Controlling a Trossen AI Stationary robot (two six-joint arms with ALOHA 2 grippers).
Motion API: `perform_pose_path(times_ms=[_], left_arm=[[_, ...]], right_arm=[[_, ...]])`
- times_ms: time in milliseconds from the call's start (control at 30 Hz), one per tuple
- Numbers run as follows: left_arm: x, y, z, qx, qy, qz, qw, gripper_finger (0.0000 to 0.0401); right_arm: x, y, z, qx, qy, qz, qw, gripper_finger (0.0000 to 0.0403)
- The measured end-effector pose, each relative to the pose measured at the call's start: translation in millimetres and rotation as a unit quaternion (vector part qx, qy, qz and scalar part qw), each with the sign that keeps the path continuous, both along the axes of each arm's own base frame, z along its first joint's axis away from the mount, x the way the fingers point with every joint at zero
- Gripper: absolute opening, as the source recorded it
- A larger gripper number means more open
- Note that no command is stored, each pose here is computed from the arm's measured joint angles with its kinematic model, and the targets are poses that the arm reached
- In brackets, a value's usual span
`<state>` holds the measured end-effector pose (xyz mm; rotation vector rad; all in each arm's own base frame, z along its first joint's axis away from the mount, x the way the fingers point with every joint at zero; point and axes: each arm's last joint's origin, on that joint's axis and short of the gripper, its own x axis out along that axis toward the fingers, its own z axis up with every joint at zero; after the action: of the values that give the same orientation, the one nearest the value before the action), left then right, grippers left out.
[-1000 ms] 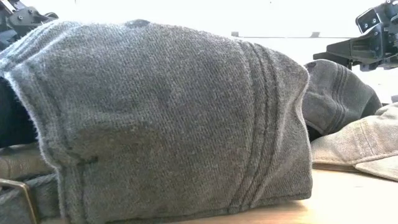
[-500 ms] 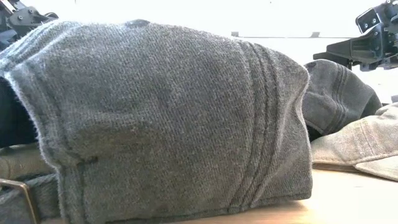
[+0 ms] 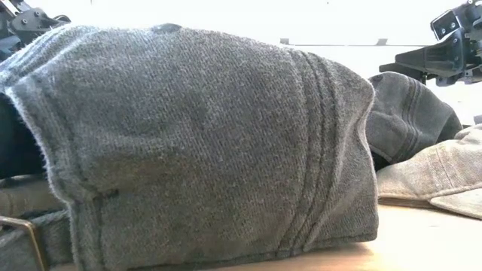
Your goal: Pick & Place hat
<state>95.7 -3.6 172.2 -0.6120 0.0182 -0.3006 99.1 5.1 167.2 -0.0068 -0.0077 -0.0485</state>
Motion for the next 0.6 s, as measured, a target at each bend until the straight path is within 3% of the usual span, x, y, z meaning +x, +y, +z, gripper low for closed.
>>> perform_pose_path(times_ms=[67,133,233,367,433,500,600], left_arm=[[0,0,0,0.000,0.000,0.000,1.000,0.0140],[0,0,0,0.000,0.000,0.000,1.000,0.0140],[0,0,0,0.000,0.000,0.000,1.000,0.0140],[0,0,0,0.000,0.000,0.000,1.000,0.0140],[0,0,0,0.000,0.000,0.000,1.000,0.0140],[0,0,0,0.000,0.000,0.000,1.000,0.0140],[0,0,0,0.000,0.000,0.000,1.000,0.0140]], right_arm=[[0,-4,1,0.032,-0.008,-0.060,0.998,0.0203],[0,-4,1,0.159,-0.022,-0.060,0.985,0.0203],[0,-4,2,0.347,-0.048,-0.051,0.935,0.0203],[0,-4,2,0.485,-0.062,-0.045,0.871,0.0203],[0,-3,4,0.507,-0.069,-0.031,0.858,0.0203],[0,-1,12,0.507,-0.092,0.009,0.857,0.0203],[-6,1,36,0.500,-0.189,0.087,0.841,0.0203]])
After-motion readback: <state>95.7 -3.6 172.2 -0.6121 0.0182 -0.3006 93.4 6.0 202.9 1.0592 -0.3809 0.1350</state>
